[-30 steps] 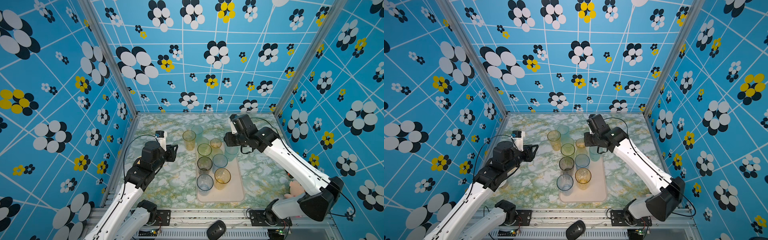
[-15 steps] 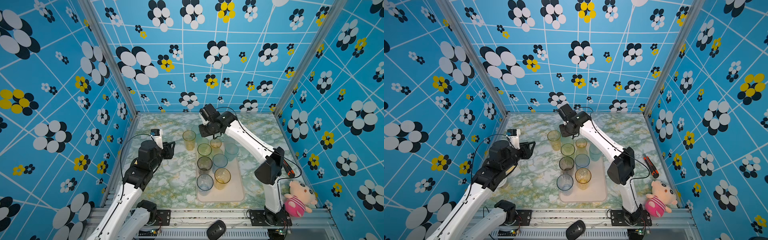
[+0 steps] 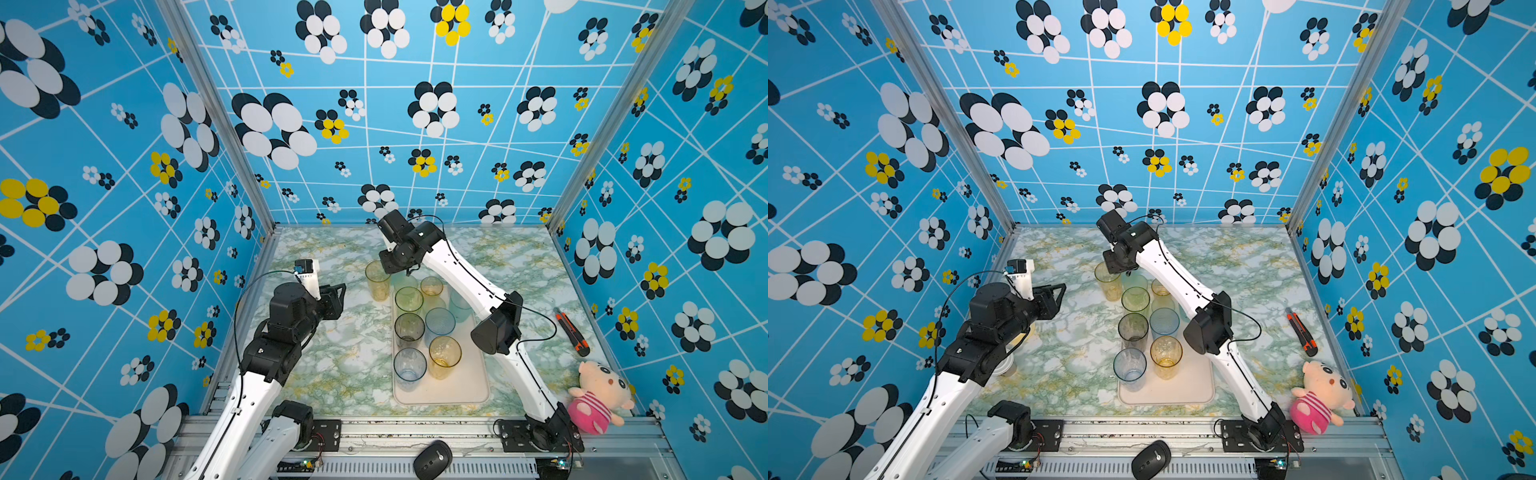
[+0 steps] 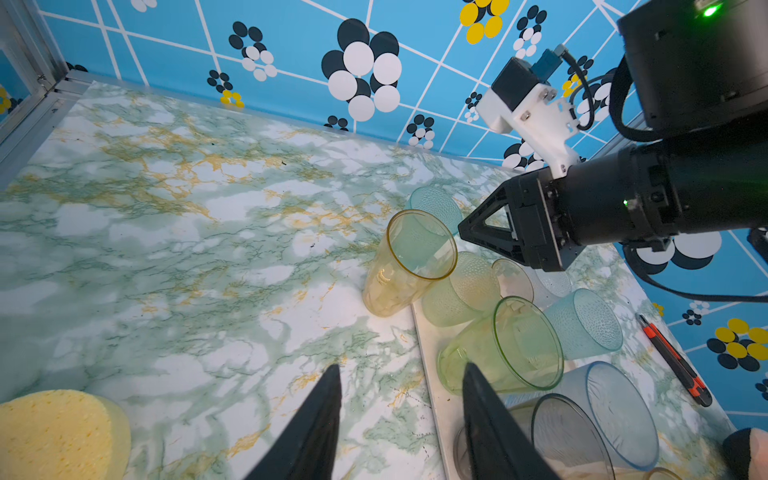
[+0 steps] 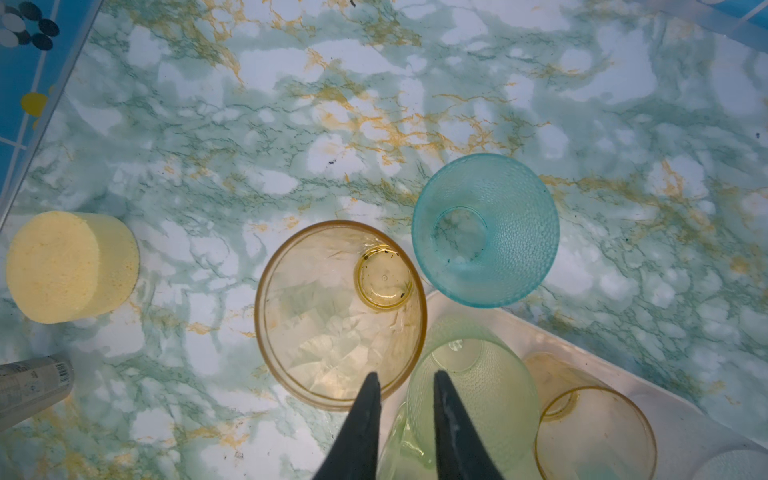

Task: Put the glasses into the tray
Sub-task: 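Lower the right gripper around the tall amber glass rim and close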

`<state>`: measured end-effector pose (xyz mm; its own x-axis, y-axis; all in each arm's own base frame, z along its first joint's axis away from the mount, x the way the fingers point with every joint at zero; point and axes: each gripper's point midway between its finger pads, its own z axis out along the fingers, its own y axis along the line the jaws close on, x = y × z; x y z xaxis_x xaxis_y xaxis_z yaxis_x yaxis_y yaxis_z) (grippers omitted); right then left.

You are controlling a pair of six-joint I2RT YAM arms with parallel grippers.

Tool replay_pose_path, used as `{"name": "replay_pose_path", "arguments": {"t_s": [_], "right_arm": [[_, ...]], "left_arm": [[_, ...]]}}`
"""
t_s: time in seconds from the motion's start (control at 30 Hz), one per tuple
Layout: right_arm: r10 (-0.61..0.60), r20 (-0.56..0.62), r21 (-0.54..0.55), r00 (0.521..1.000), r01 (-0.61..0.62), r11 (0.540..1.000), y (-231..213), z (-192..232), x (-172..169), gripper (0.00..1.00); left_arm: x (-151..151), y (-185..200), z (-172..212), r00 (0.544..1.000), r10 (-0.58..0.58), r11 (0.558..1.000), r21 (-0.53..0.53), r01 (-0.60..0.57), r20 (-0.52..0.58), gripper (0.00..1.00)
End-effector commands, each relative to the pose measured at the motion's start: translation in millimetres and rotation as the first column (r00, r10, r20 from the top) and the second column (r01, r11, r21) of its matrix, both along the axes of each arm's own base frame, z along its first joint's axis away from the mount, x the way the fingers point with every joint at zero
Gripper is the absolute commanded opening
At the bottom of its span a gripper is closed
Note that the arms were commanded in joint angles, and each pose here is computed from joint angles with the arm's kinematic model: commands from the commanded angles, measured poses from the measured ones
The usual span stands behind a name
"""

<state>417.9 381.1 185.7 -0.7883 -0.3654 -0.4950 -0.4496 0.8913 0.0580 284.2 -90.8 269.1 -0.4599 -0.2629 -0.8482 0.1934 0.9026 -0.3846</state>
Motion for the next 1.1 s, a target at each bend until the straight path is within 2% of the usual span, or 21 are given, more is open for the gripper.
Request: {"name": "replay_pose_path", "arguments": {"t_s": [0.0, 1.07], "right_arm": [[-0.002, -0.002, -0.022, 1.0, 0.002, 1.0, -3, -2, -1, 0.25], [-0.051, 0.017, 0.001, 0.999, 0.051, 0.999, 11, -33, 22, 0.22]], "left_arm": [[-4, 2, 1, 1.0, -0.008, 1.0, 0.002, 0.008, 0.003, 0.49], [-7, 6, 0, 1.0, -0.004, 1.0, 0.003, 0.004, 0.012, 0.52]]}}
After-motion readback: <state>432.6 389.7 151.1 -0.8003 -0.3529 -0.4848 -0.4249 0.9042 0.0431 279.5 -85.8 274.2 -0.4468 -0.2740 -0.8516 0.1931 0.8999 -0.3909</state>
